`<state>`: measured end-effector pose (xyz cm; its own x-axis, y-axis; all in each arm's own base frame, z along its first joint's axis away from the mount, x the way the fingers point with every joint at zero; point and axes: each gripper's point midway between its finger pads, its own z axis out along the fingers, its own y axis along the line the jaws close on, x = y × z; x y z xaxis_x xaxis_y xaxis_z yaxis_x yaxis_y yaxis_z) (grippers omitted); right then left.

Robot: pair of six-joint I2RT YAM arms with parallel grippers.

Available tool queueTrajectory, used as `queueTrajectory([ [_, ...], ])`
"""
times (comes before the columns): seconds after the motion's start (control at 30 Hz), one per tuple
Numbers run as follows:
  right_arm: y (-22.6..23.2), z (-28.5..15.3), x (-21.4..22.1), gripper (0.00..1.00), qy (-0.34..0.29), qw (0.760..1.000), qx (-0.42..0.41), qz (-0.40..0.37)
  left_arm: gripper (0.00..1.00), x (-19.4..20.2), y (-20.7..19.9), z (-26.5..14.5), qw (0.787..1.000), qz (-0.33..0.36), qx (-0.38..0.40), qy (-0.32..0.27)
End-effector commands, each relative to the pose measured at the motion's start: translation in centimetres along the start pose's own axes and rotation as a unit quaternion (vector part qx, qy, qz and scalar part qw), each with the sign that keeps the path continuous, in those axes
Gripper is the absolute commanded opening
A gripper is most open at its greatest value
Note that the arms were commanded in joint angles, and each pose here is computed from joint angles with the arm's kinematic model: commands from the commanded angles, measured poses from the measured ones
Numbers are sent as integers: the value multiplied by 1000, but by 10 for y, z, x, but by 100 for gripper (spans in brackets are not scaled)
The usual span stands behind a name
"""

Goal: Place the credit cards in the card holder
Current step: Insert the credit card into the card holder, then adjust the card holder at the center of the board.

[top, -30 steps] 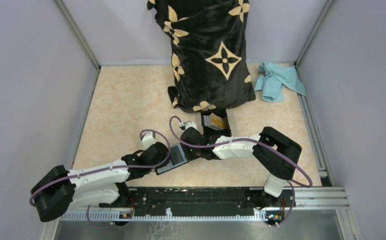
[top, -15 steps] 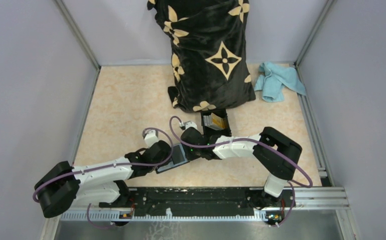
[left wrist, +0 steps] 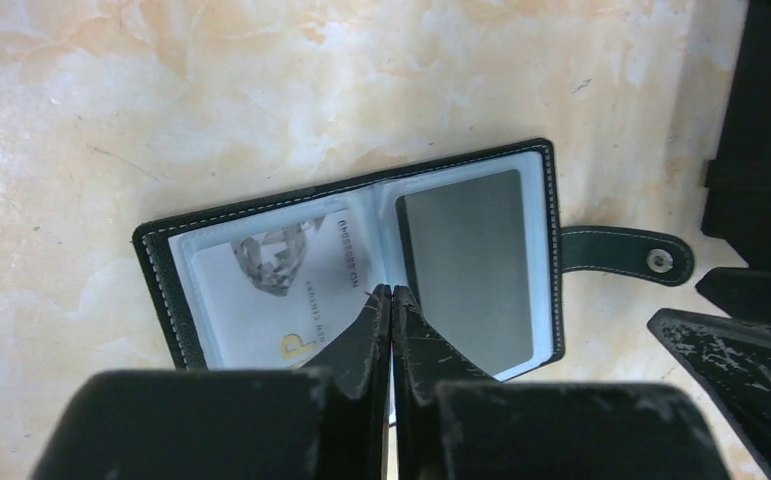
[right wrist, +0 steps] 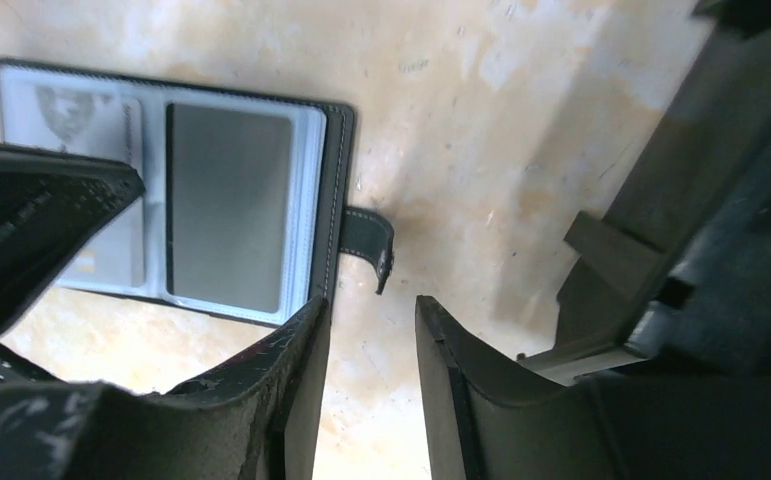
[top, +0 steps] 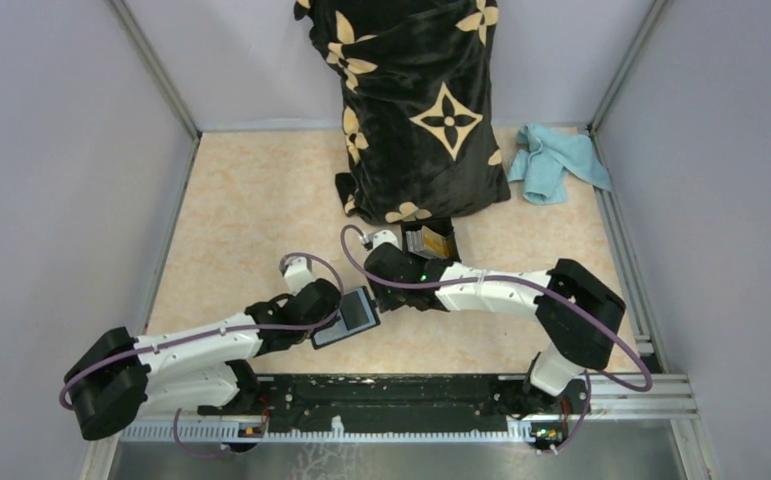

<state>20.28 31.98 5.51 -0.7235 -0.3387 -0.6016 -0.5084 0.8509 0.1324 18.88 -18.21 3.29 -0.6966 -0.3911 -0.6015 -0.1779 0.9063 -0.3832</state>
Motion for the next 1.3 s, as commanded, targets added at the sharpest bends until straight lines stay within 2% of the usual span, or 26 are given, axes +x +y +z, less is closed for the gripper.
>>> queueTrajectory([
  [0.0,-4,-31,-57,39,-69,998,8,-3,6,-16,-16,-10,1000,-1,18,-18],
  [0.17,-31,-43,-84,43,-93,995,36,7,16,-33,-23,-24,998,-6,43,-43],
  [0.23,-48,-45,-93,46,-97,994,56,14,25,-35,-21,-27,998,-4,37,-42],
  [0.37,-76,-47,-106,55,-99,991,86,20,49,-24,-9,-28,1000,3,8,-12],
  [0.5,-102,-47,-114,59,-95,989,113,31,62,-6,1,-26,1000,-3,-7,22],
  [0.7,-126,-39,-116,60,-84,987,128,51,64,12,14,-28,998,-21,-8,52],
  [1.03,-142,-14,-111,60,-60,987,131,71,54,31,28,-23,997,-37,-13,70],
  [1.27,-151,2,-102,60,-40,987,129,89,55,35,36,-13,997,-35,-32,65],
])
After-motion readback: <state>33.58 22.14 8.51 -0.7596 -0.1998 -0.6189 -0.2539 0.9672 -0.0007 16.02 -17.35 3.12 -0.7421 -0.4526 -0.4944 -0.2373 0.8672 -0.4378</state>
